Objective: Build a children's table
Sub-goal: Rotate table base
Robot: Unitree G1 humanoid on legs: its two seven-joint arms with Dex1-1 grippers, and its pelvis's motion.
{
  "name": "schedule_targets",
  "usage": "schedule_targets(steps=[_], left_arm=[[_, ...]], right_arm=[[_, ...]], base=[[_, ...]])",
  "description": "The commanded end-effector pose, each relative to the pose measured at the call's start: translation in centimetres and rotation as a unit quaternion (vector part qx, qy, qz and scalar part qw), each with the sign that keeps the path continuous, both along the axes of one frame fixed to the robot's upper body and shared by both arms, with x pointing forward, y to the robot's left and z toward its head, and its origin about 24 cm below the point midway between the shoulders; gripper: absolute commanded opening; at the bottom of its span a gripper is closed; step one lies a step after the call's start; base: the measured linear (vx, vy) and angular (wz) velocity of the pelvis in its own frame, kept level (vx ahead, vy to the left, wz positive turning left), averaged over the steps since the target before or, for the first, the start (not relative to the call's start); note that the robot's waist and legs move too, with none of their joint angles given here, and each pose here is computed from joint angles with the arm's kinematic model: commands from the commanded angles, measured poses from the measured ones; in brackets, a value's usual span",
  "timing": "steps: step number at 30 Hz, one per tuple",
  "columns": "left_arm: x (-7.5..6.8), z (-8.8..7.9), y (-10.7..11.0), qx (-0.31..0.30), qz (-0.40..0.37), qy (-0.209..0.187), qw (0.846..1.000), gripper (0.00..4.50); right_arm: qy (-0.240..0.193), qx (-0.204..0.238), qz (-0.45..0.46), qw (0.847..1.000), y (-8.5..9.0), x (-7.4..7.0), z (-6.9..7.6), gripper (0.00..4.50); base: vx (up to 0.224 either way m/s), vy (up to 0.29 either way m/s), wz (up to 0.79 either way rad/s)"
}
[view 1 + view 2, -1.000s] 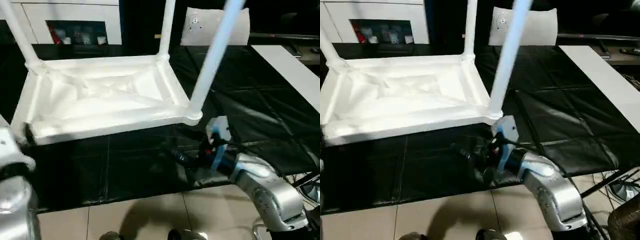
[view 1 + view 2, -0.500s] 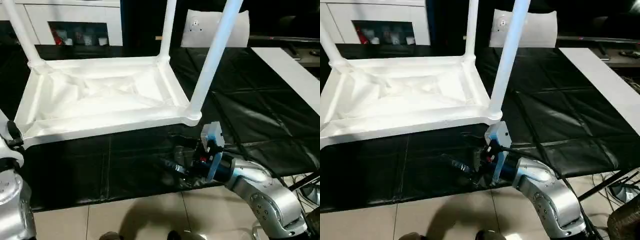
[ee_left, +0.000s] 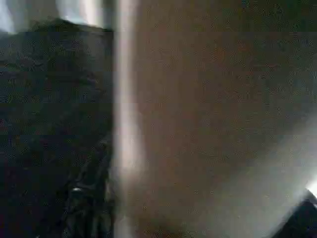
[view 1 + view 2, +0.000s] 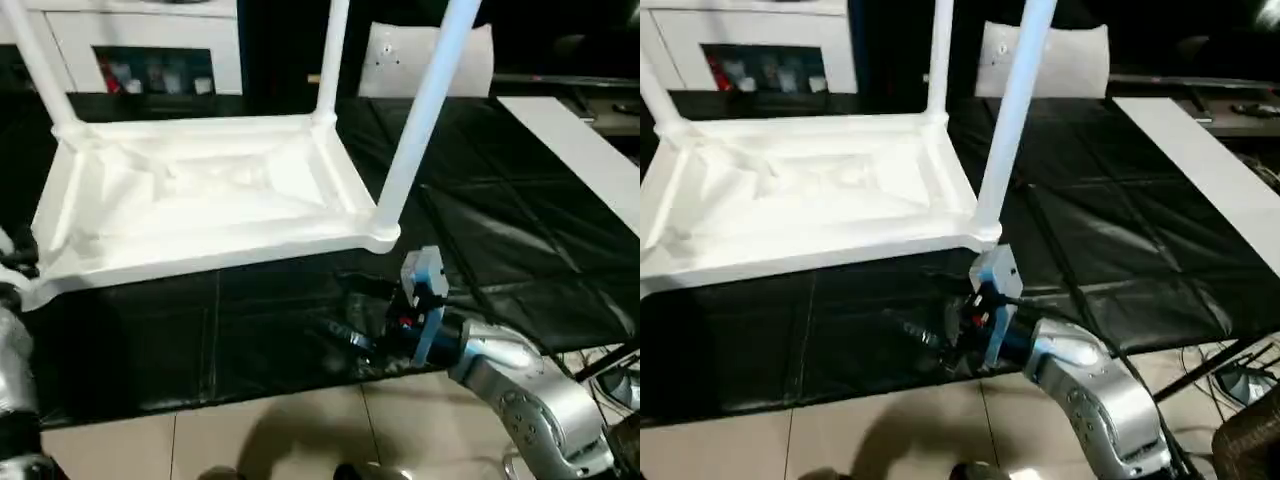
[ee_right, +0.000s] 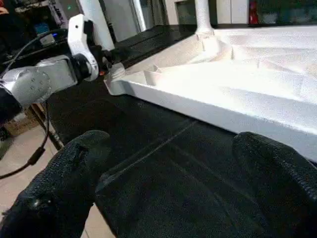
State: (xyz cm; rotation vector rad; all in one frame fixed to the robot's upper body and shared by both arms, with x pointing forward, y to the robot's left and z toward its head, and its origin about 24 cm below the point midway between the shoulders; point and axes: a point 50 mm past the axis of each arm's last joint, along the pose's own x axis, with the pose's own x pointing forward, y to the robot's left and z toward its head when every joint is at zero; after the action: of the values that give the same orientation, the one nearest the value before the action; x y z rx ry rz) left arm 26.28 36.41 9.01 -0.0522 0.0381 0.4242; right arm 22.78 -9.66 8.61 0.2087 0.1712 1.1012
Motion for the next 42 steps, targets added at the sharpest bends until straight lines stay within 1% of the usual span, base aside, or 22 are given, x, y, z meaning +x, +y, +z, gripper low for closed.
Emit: schedule_targets(steps=[1,5,9,10,11,12,16,17,18,19,20,21,22,23,24,26,27,29,31,35,38,42], left_arm=[[0.0,-0.8,-1.1,-0.023,-0.087,0.006,0.996,3.15],[-1.2,-1.6,-3.1,-0.033,-0.216,0.020,0.976,3.15],[-3.3,-2.5,-7.7,-0.070,-0.387,0.037,0.919,3.15],[-3.3,-2.5,-7.7,-0.070,-0.387,0.037,0.919,3.15],[-4.0,-2.8,-9.6,-0.088,-0.443,0.044,0.891,3.15],[-4.0,-2.8,-9.6,-0.088,-0.443,0.044,0.891,3.15],[-4.8,-3.0,-12.5,-0.107,-0.513,0.049,0.851,3.15],[-4.8,-3.0,-12.5,-0.107,-0.513,0.049,0.851,3.15],[-5.2,-2.6,-15.5,-0.120,-0.573,0.048,0.809,3.15],[-5.2,-2.6,-15.5,-0.120,-0.573,0.048,0.809,3.15],[-5.3,-2.4,-16.6,-0.126,-0.595,0.047,0.792,3.15],[-5.3,-2.3,-16.7,-0.127,-0.597,0.047,0.791,3.15],[-5.4,-1.9,-18.0,-0.135,-0.622,0.042,0.770,3.15],[-5.5,-1.8,-18.5,-0.138,-0.631,0.041,0.762,3.15],[-5.7,-1.2,-20.8,-0.150,-0.676,0.037,0.721,3.15],[-5.7,-1.2,-20.8,-0.150,-0.676,0.037,0.721,3.15],[-6.0,-0.9,-22.3,-0.156,-0.700,0.035,0.696,3.15],[-5.9,-0.5,-25.0,-0.167,-0.730,0.020,0.663,3.15],[-5.9,-0.5,-25.0,-0.167,-0.730,0.020,0.663,3.15],[-6.0,0.4,-28.7,-0.186,-0.766,-0.003,0.616,3.15],[-6.1,0.6,-29.6,-0.187,-0.773,-0.003,0.606,3.15],[-5.7,0.7,-30.7,-0.181,-0.773,-0.009,0.609,3.15]], right_arm=[[-0.012,-0.010,-0.013,1.000,-0.3,0.2,0.3,4.50],[-0.004,-0.051,-0.080,0.996,-1.3,1.3,-0.7,4.50],[0.011,-0.101,-0.197,0.975,-2.7,3.4,-2.1,4.50],[0.011,-0.101,-0.197,0.975,-2.7,3.4,-2.1,4.50],[0.018,-0.119,-0.231,0.966,-2.9,3.9,-2.8,4.50],[0.018,-0.119,-0.231,0.966,-2.9,3.9,-2.8,4.50],[0.040,-0.150,-0.276,0.949,-3.3,4.3,-4.2,4.50],[0.040,-0.150,-0.276,0.949,-3.3,4.3,-4.2,4.50],[0.059,-0.181,-0.299,0.935,-3.6,4.7,-5.6,4.50],[0.059,-0.181,-0.299,0.935,-3.6,4.7,-5.6,4.50],[0.067,-0.187,-0.304,0.932,-3.6,4.8,-6.1,4.50],[0.067,-0.187,-0.305,0.932,-3.6,4.8,-6.1,4.50],[0.073,-0.192,-0.311,0.928,-3.5,5.1,-6.5,4.50],[0.075,-0.191,-0.312,0.928,-3.5,5.2,-6.6,4.50],[0.082,-0.189,-0.317,0.926,-3.1,5.6,-7.1,4.50],[0.082,-0.189,-0.317,0.926,-3.1,5.6,-7.1,4.50],[0.083,-0.183,-0.316,0.927,-2.7,5.9,-7.3,4.50],[0.081,-0.161,-0.311,0.933,-1.6,6.6,-7.0,4.50],[0.081,-0.161,-0.311,0.933,-1.6,6.6,-7.0,4.50],[0.062,-0.141,-0.284,0.946,0.4,7.3,-6.2,4.50],[0.057,-0.140,-0.278,0.949,0.8,7.5,-6.2,4.50],[0.045,-0.145,-0.265,0.952,1.2,7.7,-6.2,4.50]], base=[[0.000,0.000,0.00],[0.000,0.000,0.00],[0.000,0.000,0.00],[0.000,0.000,0.00],[0.000,0.000,0.00],[0.000,0.000,0.00],[0.000,0.000,0.00],[0.000,0.000,0.00],[0.000,0.000,0.00],[0.000,0.000,0.00],[0.000,0.000,0.00],[0.000,0.000,0.00],[0.000,0.000,0.00],[0.000,0.000,0.00],[0.000,0.000,0.00],[0.000,0.000,0.00],[0.000,0.000,0.00],[0.000,0.000,0.00],[0.000,0.000,0.00],[0.000,0.000,0.00],[0.000,0.000,0.00],[0.000,0.000,0.00]])
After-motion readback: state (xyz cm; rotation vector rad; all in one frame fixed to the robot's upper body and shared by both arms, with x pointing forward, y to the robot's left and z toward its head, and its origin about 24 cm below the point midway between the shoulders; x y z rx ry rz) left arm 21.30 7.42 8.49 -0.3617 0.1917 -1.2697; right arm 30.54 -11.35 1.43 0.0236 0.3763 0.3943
